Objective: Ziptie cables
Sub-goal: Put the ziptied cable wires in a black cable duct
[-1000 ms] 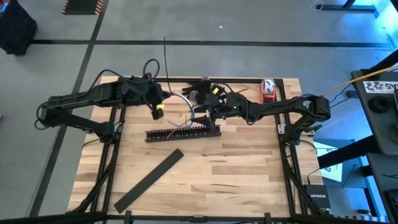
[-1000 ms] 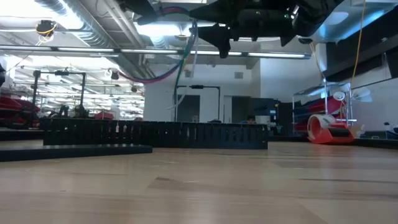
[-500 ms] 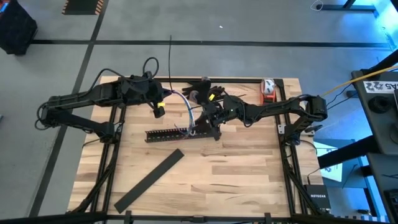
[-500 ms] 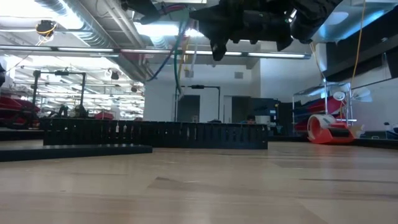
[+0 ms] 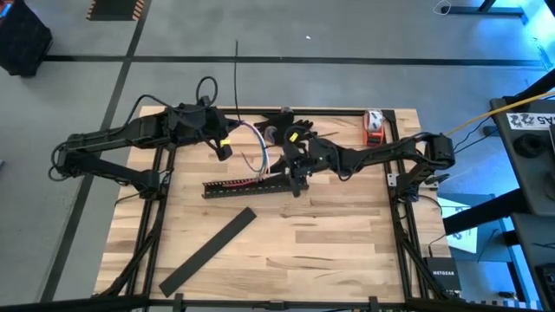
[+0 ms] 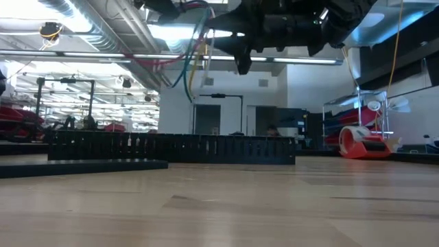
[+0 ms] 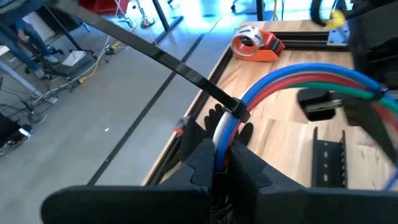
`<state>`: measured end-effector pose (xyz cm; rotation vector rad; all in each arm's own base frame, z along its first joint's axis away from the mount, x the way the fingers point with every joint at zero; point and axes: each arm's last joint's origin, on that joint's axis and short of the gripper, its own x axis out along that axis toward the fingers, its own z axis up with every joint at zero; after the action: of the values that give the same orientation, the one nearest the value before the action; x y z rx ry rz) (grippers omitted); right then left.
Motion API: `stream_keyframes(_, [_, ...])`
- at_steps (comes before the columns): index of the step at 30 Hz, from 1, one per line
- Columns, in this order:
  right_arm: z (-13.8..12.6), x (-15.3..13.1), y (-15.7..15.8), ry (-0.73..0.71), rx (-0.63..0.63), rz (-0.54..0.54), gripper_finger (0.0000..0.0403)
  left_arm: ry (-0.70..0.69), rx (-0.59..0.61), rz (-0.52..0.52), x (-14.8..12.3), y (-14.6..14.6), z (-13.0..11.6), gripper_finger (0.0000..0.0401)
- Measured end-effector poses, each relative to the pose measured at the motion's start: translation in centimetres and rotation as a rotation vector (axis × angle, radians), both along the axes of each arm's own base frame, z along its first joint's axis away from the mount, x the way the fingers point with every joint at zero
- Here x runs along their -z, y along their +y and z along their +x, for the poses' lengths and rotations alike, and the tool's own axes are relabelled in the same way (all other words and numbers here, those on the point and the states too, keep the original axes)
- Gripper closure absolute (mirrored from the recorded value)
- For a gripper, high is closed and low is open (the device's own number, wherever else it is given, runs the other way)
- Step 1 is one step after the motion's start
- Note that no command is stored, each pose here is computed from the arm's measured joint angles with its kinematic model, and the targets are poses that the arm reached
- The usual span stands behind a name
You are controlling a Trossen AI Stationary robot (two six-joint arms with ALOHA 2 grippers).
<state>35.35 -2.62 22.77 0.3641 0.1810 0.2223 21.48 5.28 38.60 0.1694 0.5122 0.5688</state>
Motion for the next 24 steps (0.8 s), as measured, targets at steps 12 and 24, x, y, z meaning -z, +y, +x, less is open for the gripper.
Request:
stream_keyframes(12, [0.7, -1.6, -1.6, -0.133, 0.124, -0.044, 0.0143, -0.048, 0.036, -0.068, 0.9, -0.1, 0.5, 0.0384])
stream_keyframes(24, [2.0, 0.8, -1.3, 0.058, -0.046, -0.015, 0.0293, -0.024, -0.001, 0.034, 0.5, 0.0, -0.2, 0.0384])
